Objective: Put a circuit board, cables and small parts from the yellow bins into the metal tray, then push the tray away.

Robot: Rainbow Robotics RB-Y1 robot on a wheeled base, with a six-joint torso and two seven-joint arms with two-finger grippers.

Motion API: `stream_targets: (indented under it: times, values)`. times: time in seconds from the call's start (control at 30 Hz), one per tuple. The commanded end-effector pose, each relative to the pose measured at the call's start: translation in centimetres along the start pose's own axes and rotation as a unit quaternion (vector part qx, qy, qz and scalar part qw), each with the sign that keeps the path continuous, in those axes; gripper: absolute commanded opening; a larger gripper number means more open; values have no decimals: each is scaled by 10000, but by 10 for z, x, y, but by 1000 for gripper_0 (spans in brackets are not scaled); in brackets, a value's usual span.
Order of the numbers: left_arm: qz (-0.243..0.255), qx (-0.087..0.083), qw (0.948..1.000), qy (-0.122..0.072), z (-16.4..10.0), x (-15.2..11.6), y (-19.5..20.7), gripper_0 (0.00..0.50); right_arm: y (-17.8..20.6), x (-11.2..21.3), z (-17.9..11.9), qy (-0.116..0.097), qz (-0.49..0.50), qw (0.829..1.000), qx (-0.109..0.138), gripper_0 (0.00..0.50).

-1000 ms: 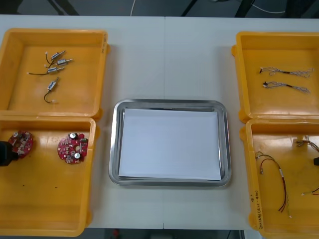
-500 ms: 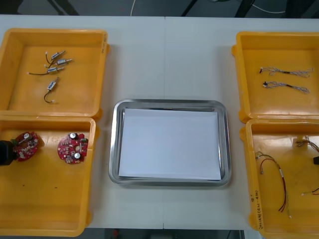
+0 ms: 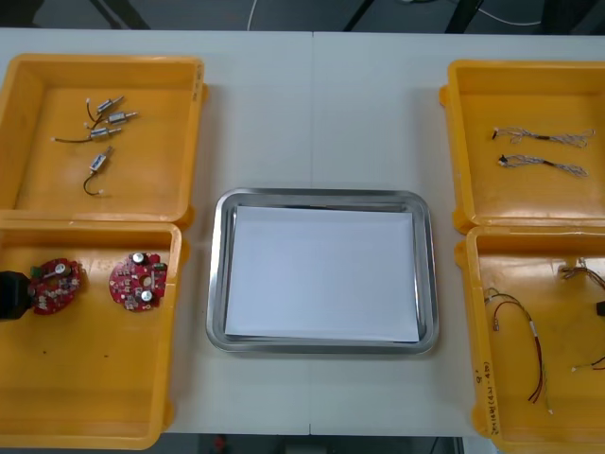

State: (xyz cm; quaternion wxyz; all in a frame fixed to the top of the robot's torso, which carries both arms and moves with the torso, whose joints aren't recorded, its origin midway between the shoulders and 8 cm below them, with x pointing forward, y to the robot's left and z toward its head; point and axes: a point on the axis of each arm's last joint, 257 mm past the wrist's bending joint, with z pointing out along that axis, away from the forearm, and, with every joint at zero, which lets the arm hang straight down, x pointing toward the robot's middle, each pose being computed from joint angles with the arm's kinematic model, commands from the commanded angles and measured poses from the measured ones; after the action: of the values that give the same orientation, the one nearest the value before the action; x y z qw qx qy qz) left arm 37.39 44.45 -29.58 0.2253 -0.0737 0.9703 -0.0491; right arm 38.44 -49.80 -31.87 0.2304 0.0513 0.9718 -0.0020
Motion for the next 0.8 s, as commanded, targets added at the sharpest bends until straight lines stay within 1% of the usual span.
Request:
stream_targets:
  times: [0.03, 0.17, 0.27, 0.43, 0.67, 0.8]
  values:
    - [406, -180, 9990, 10, -27, -4, 12, 0, -5, 20, 4, 202, -174, 9996, 29, 500]
    - [399, -174, 9990, 34, -33, -5, 11, 0, -2, 27, 5, 301, -150, 9994, -5, 500]
    - [393, -164, 9991, 33, -34, -5, 10, 1, -1, 27, 6, 299, -133, 9995, -22, 500]
    - [364, -155, 9992, -32, -39, -10, 11, 1, 4, 29, 8, 298, -107, 9995, -78, 500]
    - [325, -170, 9993, 67, -58, -20, 10, 1, 5, 29, 11, 259, -74, 9996, -72, 500]
    - [281, -142, 9995, 60, -60, -23, 8, 5, 5, 27, 11, 232, -71, 9997, -74, 500]
